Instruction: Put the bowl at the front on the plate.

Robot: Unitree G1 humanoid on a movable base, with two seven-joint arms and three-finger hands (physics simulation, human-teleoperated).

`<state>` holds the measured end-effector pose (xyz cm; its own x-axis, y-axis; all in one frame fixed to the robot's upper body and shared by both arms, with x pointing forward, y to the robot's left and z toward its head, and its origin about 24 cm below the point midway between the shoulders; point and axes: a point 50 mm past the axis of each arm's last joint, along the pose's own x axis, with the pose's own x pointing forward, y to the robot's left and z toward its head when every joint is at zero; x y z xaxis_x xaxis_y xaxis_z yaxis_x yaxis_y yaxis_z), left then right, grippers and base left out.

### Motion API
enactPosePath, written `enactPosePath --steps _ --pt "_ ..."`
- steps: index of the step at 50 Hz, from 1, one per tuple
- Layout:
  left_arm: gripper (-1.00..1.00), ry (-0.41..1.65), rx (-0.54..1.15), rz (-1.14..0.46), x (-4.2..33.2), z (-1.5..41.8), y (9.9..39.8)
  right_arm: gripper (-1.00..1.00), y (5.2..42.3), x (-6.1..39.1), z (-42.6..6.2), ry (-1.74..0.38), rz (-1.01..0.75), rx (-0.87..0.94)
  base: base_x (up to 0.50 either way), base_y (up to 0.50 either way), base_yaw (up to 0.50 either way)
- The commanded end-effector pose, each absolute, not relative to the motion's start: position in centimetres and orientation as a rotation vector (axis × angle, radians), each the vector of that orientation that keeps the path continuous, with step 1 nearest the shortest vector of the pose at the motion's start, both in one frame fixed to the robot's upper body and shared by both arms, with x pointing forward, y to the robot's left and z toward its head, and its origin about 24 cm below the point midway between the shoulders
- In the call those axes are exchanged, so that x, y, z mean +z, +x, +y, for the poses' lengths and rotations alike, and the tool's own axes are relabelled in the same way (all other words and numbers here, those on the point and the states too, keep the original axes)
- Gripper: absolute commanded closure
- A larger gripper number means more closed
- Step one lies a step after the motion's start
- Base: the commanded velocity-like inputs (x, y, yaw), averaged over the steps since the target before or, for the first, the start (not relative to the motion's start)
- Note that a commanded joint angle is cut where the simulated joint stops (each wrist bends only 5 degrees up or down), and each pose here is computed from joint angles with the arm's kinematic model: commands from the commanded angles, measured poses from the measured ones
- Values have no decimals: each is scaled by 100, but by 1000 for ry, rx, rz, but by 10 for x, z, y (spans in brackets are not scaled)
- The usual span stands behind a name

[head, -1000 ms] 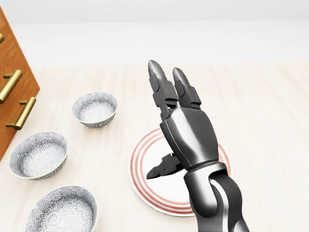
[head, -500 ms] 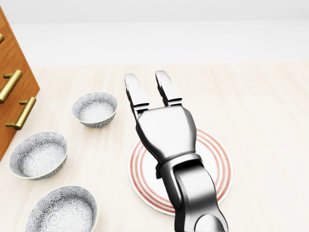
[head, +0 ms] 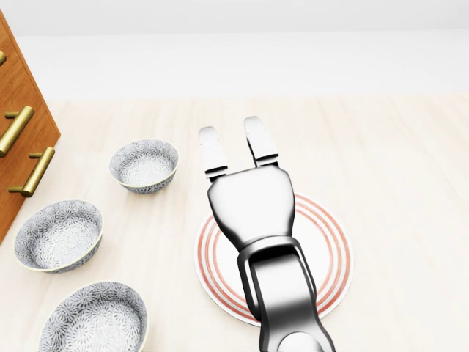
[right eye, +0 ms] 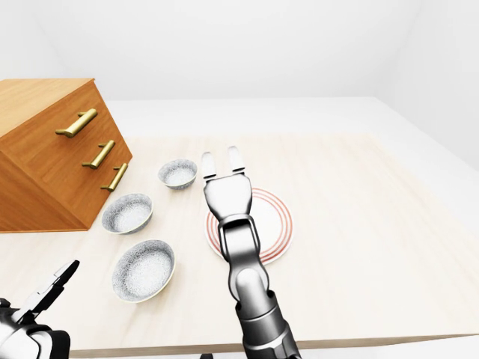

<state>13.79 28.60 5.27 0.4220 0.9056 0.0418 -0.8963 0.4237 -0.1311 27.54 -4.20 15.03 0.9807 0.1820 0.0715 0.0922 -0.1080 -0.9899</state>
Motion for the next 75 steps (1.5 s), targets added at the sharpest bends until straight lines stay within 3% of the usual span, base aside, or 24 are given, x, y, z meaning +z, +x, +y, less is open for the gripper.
enactPosePath --steps 1,48,50,56,59,61,75 --pt "-100 -93 1130 -112 53 286 138 -100 275 149 -42 -1712 -181 75 0 0 0" --pt "-100 -86 1129 -106 52 286 139 -100 214 155 -2 -1644 -319 243 0 0 0" --pt "-100 -88 1129 -109 52 286 138 -100 211 151 1 -1729 -337 267 0 0 0" --pt "-100 -88 1132 -111 53 286 138 -100 206 148 9 -1696 -357 289 0 0 0" --pt "-100 -86 1131 -108 52 286 138 -100 204 138 17 -1849 -389 380 0 0 0" --pt "-100 -87 1126 -91 48 286 141 -100 202 142 22 -1753 -400 369 0 0 0" --pt "-100 -86 1119 -85 47 285 141 -100 207 124 35 -1703 -375 416 0 0 0"
